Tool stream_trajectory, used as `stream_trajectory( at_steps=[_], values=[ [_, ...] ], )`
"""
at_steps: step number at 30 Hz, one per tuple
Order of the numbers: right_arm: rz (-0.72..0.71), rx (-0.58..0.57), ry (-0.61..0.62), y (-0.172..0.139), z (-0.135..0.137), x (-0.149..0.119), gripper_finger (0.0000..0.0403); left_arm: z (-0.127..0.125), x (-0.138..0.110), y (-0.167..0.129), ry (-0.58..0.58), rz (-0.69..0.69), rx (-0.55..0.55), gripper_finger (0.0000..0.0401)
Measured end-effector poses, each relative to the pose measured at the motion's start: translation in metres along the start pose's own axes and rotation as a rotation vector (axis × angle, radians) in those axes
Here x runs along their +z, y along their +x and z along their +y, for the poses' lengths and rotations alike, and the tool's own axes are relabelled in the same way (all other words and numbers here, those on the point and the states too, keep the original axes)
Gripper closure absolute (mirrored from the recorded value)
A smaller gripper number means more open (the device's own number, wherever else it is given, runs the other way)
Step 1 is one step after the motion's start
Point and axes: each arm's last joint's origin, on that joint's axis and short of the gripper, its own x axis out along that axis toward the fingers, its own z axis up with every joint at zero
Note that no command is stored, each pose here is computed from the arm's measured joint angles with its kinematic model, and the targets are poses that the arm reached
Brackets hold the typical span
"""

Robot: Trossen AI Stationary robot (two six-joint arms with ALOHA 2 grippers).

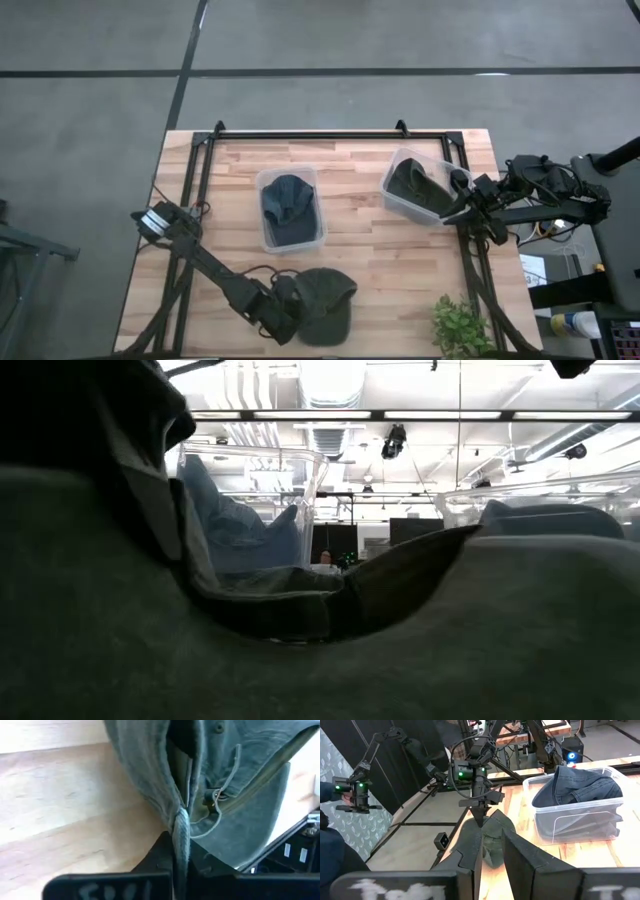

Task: Pick and place caps into container
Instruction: Put the green cap into the right transparent container

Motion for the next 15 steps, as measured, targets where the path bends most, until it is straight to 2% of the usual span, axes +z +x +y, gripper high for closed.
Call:
stream_trajectory(
  at_steps=[4, 8, 12, 15],
  values=[
    [0.000, 0.000, 0.008, 0.000, 0.000, 0.000, 0.0335, -0.017, -0.005, -0.011, 0.051, 0.022, -0.044, 0.0395],
    [-0.001, -0.001, 0.012, 0.000, 0.000, 0.000, 0.0335, -0.041, -0.006, -0.036, 0.103, -0.008, -0.092, 0.0396],
    [-0.003, -0.001, 0.024, 0.000, 0.000, 0.000, 0.0335, -0.068, -0.003, -0.069, 0.147, -0.113, -0.153, 0.0396],
    [-0.018, 0.003, 0.059, 0.000, 0.000, 0.002, 0.0335, -0.091, 0.001, -0.095, 0.199, -0.250, -0.236, 0.0396]
  ],
)
